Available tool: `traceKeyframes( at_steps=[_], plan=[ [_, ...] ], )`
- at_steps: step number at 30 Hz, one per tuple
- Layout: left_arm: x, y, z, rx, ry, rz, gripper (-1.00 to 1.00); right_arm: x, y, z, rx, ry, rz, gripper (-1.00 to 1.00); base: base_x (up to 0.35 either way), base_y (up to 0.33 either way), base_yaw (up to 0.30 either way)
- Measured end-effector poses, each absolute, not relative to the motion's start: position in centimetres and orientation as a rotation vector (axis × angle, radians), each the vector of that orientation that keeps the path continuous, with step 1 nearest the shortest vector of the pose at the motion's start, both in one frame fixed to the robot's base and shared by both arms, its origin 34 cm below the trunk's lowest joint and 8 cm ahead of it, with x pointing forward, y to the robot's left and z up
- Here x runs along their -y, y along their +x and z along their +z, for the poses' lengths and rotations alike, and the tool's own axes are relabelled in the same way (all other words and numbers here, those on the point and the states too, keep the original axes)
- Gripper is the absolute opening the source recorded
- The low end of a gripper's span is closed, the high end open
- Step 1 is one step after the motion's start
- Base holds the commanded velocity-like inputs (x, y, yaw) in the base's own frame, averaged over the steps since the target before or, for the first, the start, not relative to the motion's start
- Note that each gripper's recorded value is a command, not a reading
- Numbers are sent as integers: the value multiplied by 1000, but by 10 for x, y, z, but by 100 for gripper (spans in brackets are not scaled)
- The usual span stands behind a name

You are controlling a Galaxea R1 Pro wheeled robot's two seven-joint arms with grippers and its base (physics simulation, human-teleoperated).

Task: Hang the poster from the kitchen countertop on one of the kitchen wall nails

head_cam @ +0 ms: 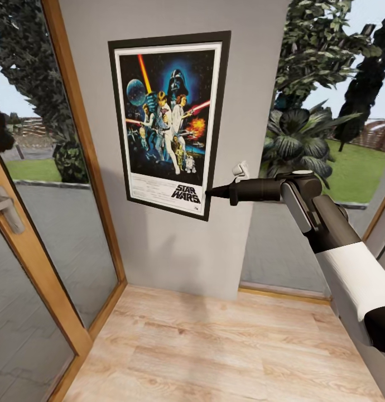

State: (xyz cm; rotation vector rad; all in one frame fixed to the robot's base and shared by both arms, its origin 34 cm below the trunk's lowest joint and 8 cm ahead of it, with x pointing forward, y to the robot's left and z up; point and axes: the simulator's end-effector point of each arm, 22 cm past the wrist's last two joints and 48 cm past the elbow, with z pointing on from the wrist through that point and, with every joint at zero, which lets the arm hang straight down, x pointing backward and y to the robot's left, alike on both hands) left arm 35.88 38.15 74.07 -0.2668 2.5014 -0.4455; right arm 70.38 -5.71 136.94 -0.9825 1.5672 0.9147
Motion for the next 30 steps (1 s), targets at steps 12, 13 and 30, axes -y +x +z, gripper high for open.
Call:
traceKeyframes(
  at_steps=[12, 13, 30],
  plan=[
    [-381, 359, 741, -2501, -267, -446, 100, 57, 703, 1369, -1569, -983, 915, -100, 234, 11, 0],
    [-381, 359, 741, -2501, -267, -446, 100, 57, 704, 1369, -1569, -983, 915, -100, 334, 75, 0],
    [-382, 358, 741, -2502, -267, -446, 100, 57, 704, 1369, -1569, -982, 915, -100, 335, 90, 0]
  ],
)
